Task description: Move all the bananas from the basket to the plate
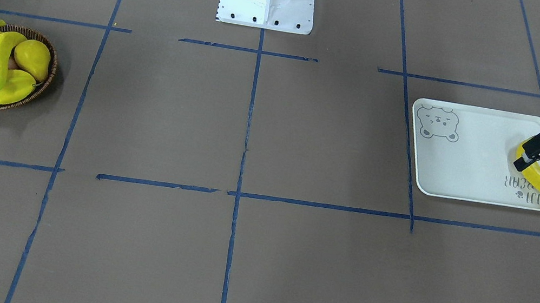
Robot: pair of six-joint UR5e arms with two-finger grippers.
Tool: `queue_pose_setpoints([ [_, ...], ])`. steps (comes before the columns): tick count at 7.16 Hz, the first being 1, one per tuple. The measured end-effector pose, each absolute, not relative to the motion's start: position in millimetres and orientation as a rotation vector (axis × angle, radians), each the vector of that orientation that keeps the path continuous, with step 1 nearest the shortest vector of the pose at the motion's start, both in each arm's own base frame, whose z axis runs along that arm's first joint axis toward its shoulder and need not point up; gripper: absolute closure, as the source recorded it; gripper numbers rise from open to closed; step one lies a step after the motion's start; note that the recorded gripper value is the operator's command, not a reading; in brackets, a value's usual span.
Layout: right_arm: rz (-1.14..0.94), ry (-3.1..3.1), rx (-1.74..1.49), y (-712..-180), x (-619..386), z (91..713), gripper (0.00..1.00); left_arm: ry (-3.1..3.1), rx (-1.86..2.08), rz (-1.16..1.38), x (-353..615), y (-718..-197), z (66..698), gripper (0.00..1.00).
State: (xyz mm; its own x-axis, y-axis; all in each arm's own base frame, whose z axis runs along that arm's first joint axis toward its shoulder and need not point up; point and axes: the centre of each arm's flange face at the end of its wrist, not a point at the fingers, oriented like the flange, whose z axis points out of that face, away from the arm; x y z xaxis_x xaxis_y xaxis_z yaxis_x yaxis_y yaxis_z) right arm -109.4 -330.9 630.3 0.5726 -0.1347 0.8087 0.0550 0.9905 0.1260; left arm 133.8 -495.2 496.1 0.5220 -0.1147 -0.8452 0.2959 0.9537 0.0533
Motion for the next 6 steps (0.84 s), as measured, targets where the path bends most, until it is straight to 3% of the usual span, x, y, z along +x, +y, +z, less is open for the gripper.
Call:
queue_pose_setpoints([
  [3,-0.063,-0.948,0.031,-319.9,-112.9,637.4,0.33,0.994,0.201,-0.247,133.8,-495.2,495.5,0.00],
  [4,-0.054,-0.950,0.017,-319.6,-118.5,636.2,0.51,0.993,0.200,-0.248,133.8,-495.3,495.8,0.00],
  [5,-0.053,-0.951,0.011,-319.9,-122.0,635.0,0.90,0.993,0.199,-0.248,133.9,-495.3,496.1,0.00],
  [6,-0.053,-0.953,0.011,-320.8,-123.7,633.8,0.99,0.992,0.199,-0.248,133.9,-495.3,496.2,0.00],
])
